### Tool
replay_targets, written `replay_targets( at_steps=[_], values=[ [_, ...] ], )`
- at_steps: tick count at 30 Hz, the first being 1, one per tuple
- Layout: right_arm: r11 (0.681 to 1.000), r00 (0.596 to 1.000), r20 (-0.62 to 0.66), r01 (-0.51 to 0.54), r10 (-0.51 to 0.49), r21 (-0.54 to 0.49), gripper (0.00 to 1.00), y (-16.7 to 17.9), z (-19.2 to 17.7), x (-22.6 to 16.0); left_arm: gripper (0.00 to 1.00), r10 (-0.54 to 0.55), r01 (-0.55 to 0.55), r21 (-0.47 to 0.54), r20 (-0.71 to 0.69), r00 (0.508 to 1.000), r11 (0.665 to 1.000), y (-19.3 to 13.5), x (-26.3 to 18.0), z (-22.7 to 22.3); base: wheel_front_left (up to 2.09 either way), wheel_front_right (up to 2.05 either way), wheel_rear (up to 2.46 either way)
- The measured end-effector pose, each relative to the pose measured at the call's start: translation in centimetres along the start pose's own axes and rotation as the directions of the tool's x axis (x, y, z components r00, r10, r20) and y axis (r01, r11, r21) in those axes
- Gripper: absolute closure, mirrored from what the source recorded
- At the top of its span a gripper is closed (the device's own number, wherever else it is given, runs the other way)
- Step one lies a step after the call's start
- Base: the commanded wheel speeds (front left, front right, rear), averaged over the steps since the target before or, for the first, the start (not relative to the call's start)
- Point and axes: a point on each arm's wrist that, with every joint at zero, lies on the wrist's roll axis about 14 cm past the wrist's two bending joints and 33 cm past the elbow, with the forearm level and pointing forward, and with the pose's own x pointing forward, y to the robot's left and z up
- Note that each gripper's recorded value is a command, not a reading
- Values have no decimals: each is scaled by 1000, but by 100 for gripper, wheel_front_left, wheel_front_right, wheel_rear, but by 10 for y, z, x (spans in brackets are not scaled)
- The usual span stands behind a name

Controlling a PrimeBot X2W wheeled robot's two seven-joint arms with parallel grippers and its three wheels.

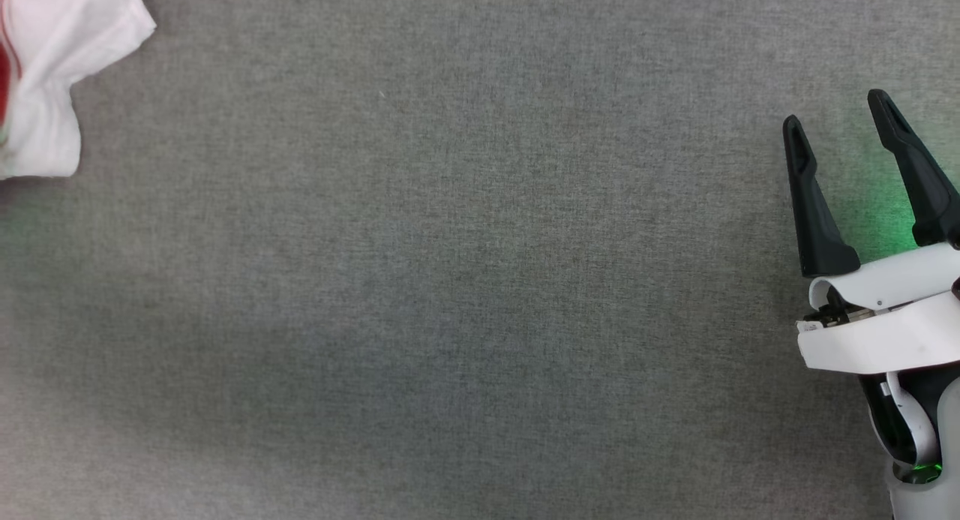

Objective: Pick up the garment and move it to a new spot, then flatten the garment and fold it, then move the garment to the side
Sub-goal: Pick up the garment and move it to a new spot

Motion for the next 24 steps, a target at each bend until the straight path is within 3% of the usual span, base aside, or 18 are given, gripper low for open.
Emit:
replay_targets(
  at_steps=[7, 11, 16, 21, 24],
  values=[
    [1000, 1000, 17, -5, 5, 12, 0, 8, 14, -8, 100, -11, 4, 57, 114, 993, 998, -1, -27, 23, 0, 0, 0],
    [1000, 999, 34, -14, 13, 25, 0, 16, 25, -16, 100, -12, -14, 96, 264, 965, 995, 5, -64, 61, 0, 0, 0],
    [999, 998, 65, -27, 24, 44, 0, 30, 42, -29, 100, -48, -16, 140, 440, 897, 990, 5, -120, 103, 0, 0, 0],
    [998, 995, 100, -34, 28, 58, 0, 42, 60, -45, 100, -84, -38, 177, 632, 771, 983, 4, -194, 150, 0, 0, 0],
    [997, 992, 127, -37, 29, 65, 0, 49, 73, -55, 100, -109, -37, 194, 686, 720, 980, 2, -230, 161, 0, 0, 0]
  ],
)
